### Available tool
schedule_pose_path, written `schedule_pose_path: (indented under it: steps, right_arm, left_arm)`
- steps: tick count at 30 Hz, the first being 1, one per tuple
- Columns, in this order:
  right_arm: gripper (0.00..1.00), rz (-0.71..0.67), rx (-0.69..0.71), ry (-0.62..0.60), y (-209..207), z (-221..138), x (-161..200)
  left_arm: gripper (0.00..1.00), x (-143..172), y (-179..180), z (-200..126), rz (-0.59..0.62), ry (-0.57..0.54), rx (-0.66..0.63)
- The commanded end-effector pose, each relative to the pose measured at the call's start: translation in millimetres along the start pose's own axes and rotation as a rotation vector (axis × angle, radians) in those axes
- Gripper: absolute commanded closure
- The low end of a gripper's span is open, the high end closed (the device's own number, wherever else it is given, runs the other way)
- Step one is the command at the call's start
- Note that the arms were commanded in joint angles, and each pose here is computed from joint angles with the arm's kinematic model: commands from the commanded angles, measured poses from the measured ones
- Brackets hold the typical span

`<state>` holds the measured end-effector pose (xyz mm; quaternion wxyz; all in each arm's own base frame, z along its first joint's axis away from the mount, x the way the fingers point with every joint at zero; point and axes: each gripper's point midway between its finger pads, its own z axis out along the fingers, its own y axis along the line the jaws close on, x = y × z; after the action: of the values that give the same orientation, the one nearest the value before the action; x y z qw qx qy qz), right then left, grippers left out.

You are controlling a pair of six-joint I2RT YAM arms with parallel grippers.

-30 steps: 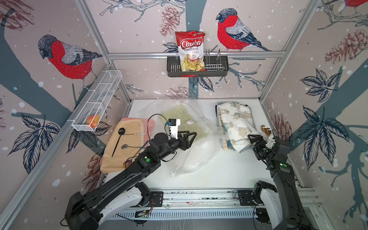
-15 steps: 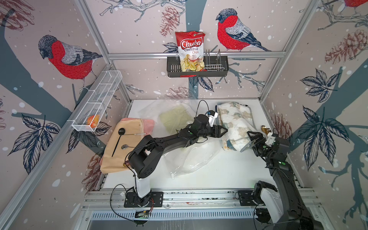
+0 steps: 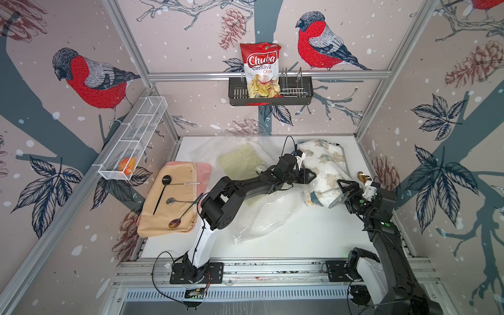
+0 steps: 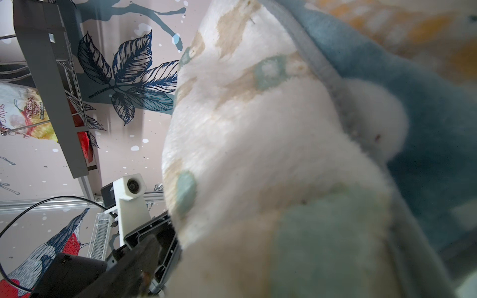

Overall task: Take the blanket out of the vacuum bag
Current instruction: Place the blanket at the center of the board.

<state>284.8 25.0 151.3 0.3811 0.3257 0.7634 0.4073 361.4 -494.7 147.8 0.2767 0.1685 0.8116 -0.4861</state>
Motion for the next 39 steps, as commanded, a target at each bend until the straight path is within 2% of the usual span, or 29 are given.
schedule_pose_path:
  steps: [1,4,8,10,11,19,26,39]
  right_arm:
    - [0.0,-0.002,-0.041,0.005,6.7,1.0,0.2]
    - [0.0,-0.002,-0.049,0.006,8.2,0.5,0.6]
    - [0.0,-0.009,-0.052,0.004,10.6,-1.3,0.5]
    - [0.0,-0.009,-0.055,0.002,11.4,-2.0,0.7]
    - [0.0,-0.01,-0.057,0.002,12.2,-2.3,0.6]
    - [0.0,-0.009,-0.044,0.006,7.7,-3.2,3.7]
    - [0.0,-0.004,-0.05,0.01,4.7,-7.2,8.7]
    - [0.0,0.041,-0.052,0.02,-1.3,-30.0,12.9]
  left_arm:
    - [0.55,-14.4,-5.9,4.2,0.019,-0.037,0.036]
    - [0.62,-10.7,-3.3,12.6,0.02,-0.019,0.038]
    - [0.83,-12.8,4.3,14.2,0.018,-0.03,0.031]
    - [0.98,-14.2,5.7,14.1,0.014,-0.034,0.033]
    - [1.0,-15.4,4.9,13.3,0.014,-0.04,0.036]
    - [1.0,-48.1,8.6,-2.5,0.038,-0.123,0.0]
    - [1.0,-78.4,14.2,-3.2,0.055,-0.141,-0.02]
    - [1.0,-83.9,49.0,4.0,0.028,-0.123,-0.119]
